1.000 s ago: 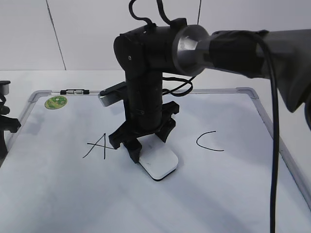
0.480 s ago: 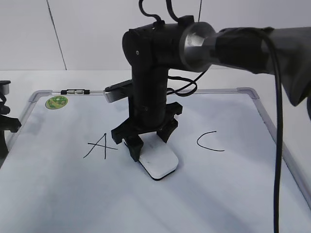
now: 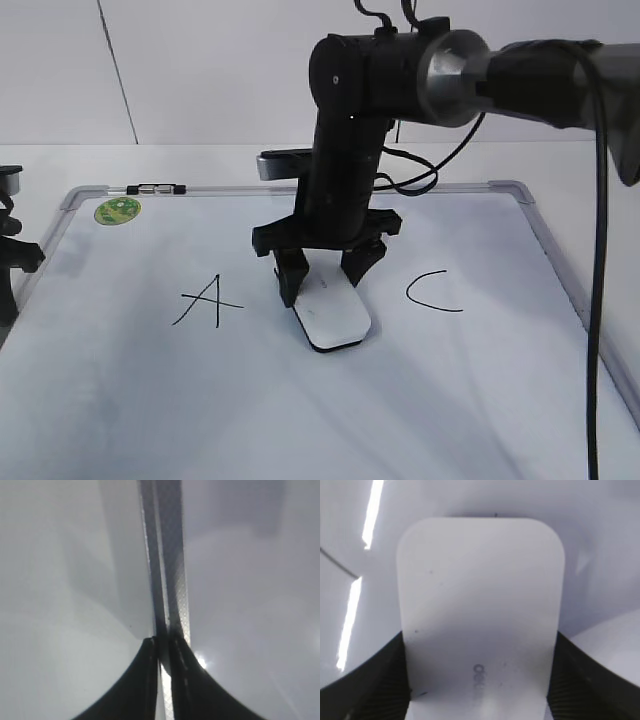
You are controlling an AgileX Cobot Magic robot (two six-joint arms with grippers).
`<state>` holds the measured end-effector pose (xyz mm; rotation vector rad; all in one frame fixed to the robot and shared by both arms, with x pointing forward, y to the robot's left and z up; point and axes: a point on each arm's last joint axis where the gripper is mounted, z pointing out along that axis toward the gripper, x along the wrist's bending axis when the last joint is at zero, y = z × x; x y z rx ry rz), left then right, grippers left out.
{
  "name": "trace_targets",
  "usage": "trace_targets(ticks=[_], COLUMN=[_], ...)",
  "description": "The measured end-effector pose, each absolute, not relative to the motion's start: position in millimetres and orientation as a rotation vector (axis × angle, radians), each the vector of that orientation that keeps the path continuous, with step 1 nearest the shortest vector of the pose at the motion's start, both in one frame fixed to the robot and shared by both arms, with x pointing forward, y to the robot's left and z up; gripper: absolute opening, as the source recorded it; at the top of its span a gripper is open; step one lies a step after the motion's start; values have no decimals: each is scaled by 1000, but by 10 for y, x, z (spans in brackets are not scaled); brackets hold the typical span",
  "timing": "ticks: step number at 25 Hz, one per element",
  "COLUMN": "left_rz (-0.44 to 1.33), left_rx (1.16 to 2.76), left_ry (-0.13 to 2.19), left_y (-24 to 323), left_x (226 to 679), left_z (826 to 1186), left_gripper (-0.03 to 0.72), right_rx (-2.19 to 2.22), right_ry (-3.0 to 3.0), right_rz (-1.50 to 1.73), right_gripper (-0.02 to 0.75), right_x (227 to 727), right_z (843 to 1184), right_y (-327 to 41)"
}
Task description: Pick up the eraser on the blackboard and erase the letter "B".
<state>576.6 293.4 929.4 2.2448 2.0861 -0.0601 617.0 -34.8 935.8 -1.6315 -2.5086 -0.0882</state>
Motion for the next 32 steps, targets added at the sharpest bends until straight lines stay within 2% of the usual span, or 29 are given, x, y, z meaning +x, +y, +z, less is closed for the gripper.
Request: trace_targets(ticks=[12, 24, 32], left_rz=[-62, -62, -59], left_rx=[2243, 2243, 2247], left_ry=[2087, 2087, 2086], left_y=[2933, 2933, 2935], left_x=[5766, 5766, 5766], left_z=[9294, 9294, 9294], left_gripper=[28, 28, 28], right_rx=[-1802, -1785, -1702], right_ry=[-2540, -2539, -2674], right_rz=[-120, -71, -34], right_gripper=[523, 523, 523], right_x=[6568, 6588, 6471], right_z=[9430, 9356, 9354], right_y=[-626, -584, -374])
